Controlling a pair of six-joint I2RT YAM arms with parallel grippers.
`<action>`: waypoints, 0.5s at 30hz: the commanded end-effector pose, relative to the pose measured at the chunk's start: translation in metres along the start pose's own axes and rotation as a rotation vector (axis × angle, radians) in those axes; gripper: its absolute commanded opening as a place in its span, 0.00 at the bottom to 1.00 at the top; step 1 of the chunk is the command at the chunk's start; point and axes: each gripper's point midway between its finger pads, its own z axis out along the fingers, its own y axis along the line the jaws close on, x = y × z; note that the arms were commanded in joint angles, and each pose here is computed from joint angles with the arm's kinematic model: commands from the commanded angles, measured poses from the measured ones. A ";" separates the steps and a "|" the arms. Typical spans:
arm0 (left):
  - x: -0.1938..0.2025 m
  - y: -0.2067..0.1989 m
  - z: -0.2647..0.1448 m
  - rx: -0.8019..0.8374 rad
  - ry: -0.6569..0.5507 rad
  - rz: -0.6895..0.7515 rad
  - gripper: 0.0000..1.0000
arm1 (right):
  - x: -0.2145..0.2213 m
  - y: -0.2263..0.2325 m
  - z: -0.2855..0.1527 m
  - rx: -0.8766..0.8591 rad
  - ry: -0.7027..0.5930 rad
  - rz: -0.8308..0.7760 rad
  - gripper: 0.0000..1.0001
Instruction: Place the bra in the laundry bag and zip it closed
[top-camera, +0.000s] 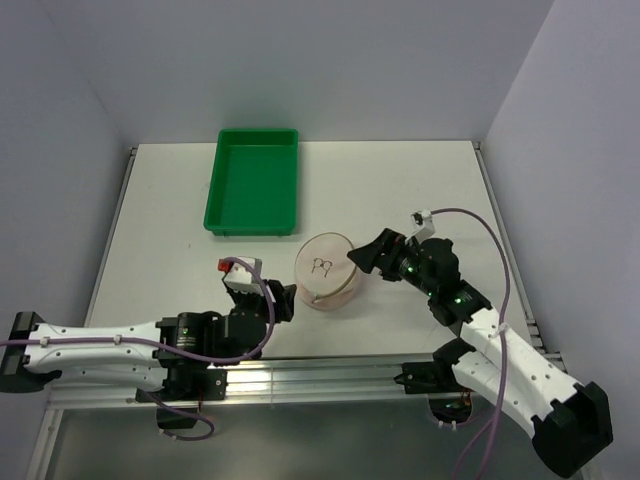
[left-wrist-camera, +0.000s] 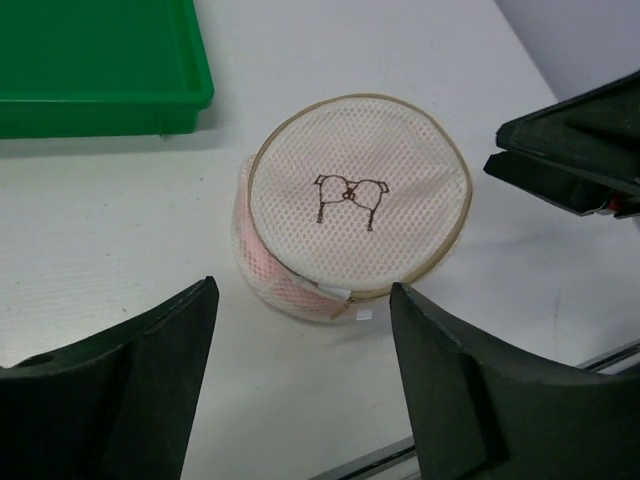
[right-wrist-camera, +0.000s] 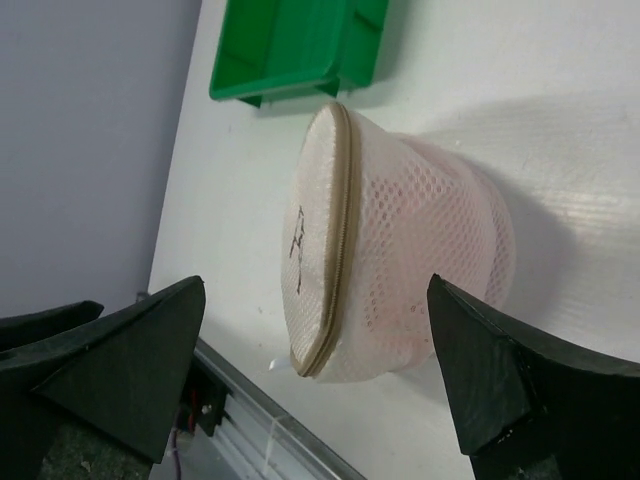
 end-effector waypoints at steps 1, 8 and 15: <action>-0.026 -0.005 -0.011 0.040 -0.014 -0.059 0.78 | -0.041 0.019 -0.023 0.002 -0.150 -0.096 1.00; -0.050 0.017 -0.029 0.045 -0.033 -0.173 0.99 | -0.074 0.030 -0.073 0.020 -0.339 -0.161 1.00; -0.061 0.045 -0.046 0.055 -0.030 -0.274 0.99 | -0.103 0.038 -0.127 0.015 -0.559 -0.173 1.00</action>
